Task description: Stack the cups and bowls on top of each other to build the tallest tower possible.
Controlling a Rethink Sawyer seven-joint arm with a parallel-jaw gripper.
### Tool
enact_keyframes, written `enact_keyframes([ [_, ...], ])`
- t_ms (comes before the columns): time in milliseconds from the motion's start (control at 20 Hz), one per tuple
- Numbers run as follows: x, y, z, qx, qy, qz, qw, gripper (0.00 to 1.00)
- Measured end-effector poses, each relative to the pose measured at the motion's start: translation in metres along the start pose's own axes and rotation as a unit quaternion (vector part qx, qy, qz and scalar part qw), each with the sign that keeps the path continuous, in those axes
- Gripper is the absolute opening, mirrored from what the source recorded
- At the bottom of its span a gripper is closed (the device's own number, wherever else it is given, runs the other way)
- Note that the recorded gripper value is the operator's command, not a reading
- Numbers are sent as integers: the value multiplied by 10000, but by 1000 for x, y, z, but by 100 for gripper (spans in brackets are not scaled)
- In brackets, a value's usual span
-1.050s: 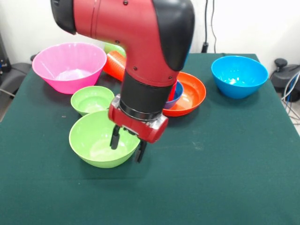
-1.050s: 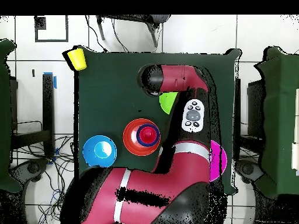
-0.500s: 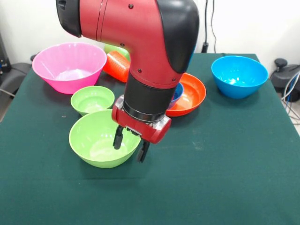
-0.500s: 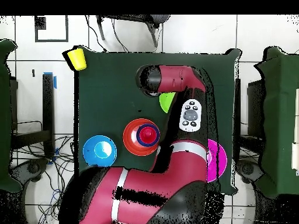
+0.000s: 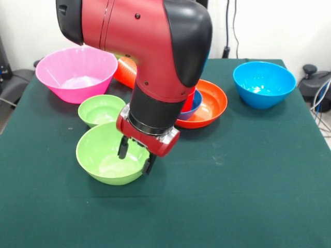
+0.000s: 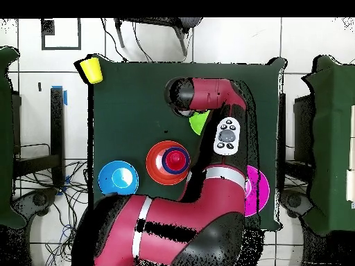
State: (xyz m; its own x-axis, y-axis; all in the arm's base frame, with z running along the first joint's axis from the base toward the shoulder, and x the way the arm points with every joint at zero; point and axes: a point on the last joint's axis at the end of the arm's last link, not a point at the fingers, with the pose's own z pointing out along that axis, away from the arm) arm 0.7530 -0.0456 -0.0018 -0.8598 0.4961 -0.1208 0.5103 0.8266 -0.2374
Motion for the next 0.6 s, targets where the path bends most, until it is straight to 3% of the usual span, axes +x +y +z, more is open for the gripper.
enact_keyframes([
  [600, 9, -1, 24, 142, 134, -51, 9998, 100],
])
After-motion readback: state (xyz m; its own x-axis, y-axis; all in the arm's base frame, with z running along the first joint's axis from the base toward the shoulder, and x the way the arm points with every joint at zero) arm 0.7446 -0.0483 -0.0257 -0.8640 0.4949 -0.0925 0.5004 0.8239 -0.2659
